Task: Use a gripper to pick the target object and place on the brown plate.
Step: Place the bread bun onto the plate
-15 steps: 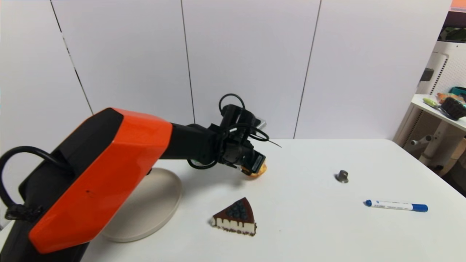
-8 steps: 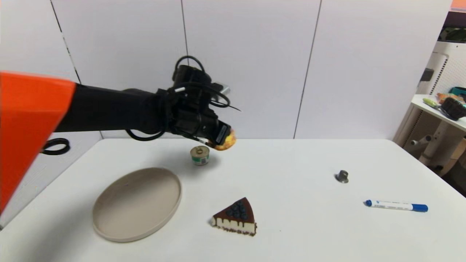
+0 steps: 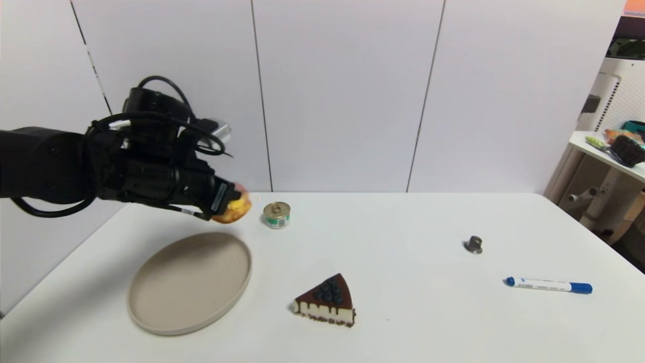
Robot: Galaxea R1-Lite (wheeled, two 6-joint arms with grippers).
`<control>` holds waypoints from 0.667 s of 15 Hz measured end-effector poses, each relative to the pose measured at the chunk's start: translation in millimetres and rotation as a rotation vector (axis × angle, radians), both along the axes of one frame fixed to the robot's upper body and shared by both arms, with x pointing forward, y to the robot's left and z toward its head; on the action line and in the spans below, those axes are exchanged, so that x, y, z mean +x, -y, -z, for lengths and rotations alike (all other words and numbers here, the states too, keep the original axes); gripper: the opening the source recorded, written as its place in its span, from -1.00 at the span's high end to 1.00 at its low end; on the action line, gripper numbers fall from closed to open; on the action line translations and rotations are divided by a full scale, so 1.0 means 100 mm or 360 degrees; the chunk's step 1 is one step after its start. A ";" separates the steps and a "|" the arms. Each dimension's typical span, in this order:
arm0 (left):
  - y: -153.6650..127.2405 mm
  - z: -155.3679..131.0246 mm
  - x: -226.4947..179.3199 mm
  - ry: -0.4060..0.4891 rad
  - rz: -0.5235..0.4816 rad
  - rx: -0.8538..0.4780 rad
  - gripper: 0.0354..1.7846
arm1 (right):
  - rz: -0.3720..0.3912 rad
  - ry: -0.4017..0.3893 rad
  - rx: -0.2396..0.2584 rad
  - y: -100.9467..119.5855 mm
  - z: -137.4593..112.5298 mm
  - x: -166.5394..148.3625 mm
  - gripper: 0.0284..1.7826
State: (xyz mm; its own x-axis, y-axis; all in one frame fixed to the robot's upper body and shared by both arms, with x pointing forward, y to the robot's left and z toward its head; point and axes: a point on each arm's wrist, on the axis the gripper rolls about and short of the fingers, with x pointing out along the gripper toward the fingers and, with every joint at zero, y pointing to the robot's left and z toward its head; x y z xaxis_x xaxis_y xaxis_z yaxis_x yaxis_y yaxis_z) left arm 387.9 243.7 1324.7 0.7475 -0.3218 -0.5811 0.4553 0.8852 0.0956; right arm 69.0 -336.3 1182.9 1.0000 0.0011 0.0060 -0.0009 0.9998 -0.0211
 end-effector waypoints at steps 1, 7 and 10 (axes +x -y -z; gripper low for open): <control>-0.08 0.03 -0.08 -0.0020 -0.0028 0.0006 0.56 | 0.0000 -0.0001 0.0001 0.00 0.00 0.00 -0.90; -0.33 0.30 -0.40 -0.0091 -0.0135 0.0011 0.56 | -0.0001 -0.0001 0.0000 0.00 0.00 0.00 -0.90; -0.37 0.51 -0.47 -0.0076 -0.0155 -0.0003 0.56 | 0.0000 0.0000 0.0001 0.00 0.00 0.00 -0.90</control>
State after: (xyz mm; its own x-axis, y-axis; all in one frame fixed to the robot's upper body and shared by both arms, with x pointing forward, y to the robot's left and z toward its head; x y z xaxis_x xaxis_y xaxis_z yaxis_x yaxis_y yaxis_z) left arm 341.3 280.6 1273.3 0.7468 -0.2497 -0.6165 0.3709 0.9257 0.0744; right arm 69.0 -336.3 1182.9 1.0000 0.0011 0.0060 -0.0009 0.9998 -0.0207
